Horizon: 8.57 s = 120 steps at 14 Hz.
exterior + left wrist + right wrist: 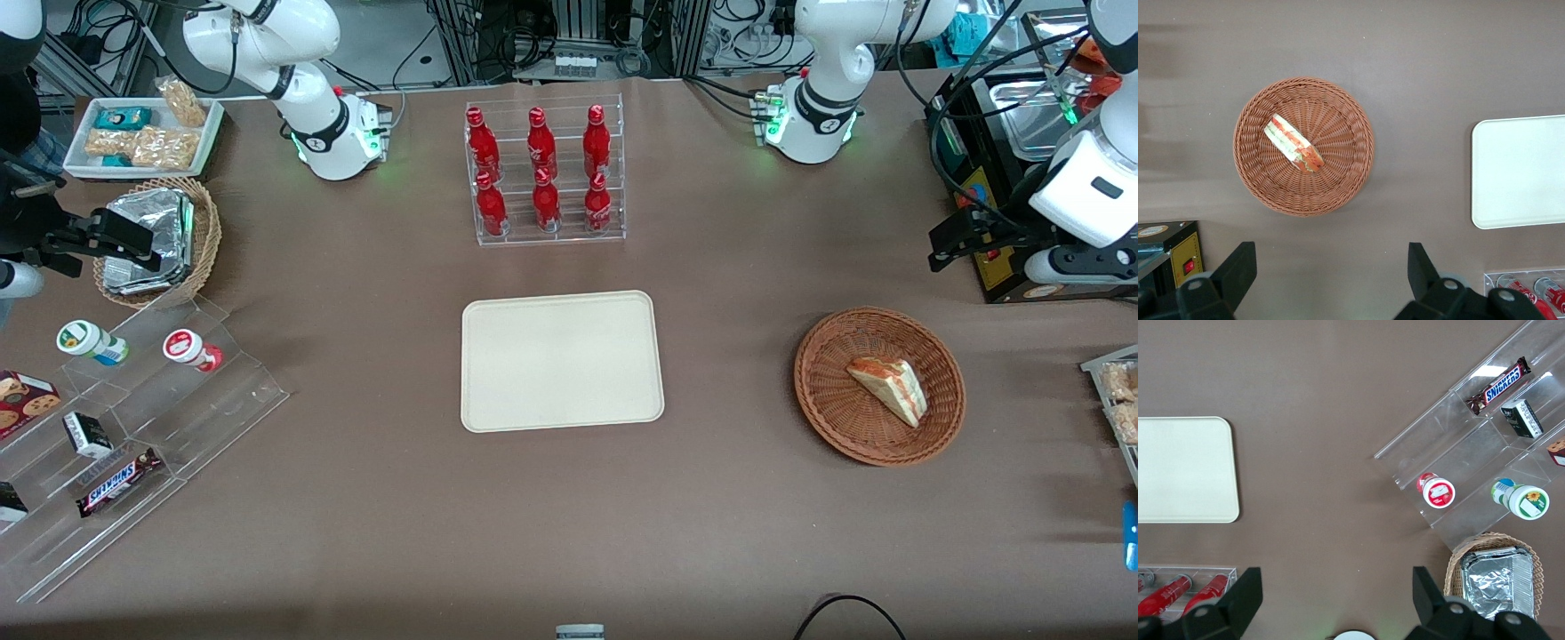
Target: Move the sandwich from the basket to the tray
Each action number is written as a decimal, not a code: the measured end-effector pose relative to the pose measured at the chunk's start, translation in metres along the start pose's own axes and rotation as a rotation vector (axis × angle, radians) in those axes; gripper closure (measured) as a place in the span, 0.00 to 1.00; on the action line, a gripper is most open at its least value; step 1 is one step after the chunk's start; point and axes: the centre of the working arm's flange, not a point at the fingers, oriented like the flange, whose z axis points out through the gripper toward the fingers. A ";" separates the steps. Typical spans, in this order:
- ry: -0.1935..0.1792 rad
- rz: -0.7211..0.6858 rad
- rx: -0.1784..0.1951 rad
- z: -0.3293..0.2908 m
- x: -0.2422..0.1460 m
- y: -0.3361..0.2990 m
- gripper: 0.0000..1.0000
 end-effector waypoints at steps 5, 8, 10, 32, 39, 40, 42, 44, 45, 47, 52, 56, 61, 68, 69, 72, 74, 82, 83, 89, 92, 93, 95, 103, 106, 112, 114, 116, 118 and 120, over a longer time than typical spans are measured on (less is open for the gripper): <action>-0.001 0.000 0.000 0.000 0.000 0.000 0.00; -0.002 0.000 0.000 0.000 0.000 0.000 0.00; -0.004 0.000 0.001 0.000 0.000 0.000 0.00; -0.087 -0.172 0.019 0.236 0.028 -0.080 0.00; -0.025 -0.698 0.027 0.305 0.042 -0.086 0.00; -0.028 -0.737 0.029 0.316 0.043 -0.086 0.00; -0.060 -0.770 0.041 0.340 0.042 -0.087 0.00; -0.089 -0.779 0.052 0.362 0.040 -0.088 0.09; -0.101 -0.780 0.056 0.369 0.039 -0.088 0.19; -0.109 -0.782 0.060 0.374 0.037 -0.090 0.41; -0.139 -0.684 0.120 0.319 0.044 -0.074 0.81; -0.176 -0.326 0.144 0.257 0.058 0.006 0.81; -0.120 -0.197 0.050 0.279 0.050 0.147 0.81; -0.052 -0.263 0.020 0.315 0.023 0.337 0.81; -0.048 -0.272 0.017 0.319 0.019 0.356 0.81; -0.029 -0.289 -0.005 0.342 0.007 0.410 0.81; -0.027 -0.278 -0.028 0.358 0.002 0.434 0.81; -0.062 -0.180 -0.038 0.394 -0.038 0.482 0.81; -0.066 -0.169 -0.033 0.398 -0.043 0.485 0.85; -0.046 -0.127 -0.028 0.393 -0.045 0.490 0.40; -0.027 -0.132 -0.003 0.364 -0.035 0.481 0.11; -0.017 -0.140 0.020 0.349 -0.029 0.472 0.01; -0.018 -0.182 0.063 0.310 -0.011 0.443 0.00; -0.127 -0.180 0.150 0.248 0.044 0.252 0.00; -0.144 -0.100 0.131 0.218 0.044 0.175 0.00; -0.170 0.042 0.091 0.139 0.015 0.051 0.00; -0.149 0.061 0.081 0.108 0.005 0.031 0.00; -0.120 0.038 0.076 0.080 -0.004 0.013 0.00; -0.083 0.024 0.070 0.058 -0.006 -0.008 0.00; -0.063 0.052 0.067 0.042 -0.008 -0.025 0.00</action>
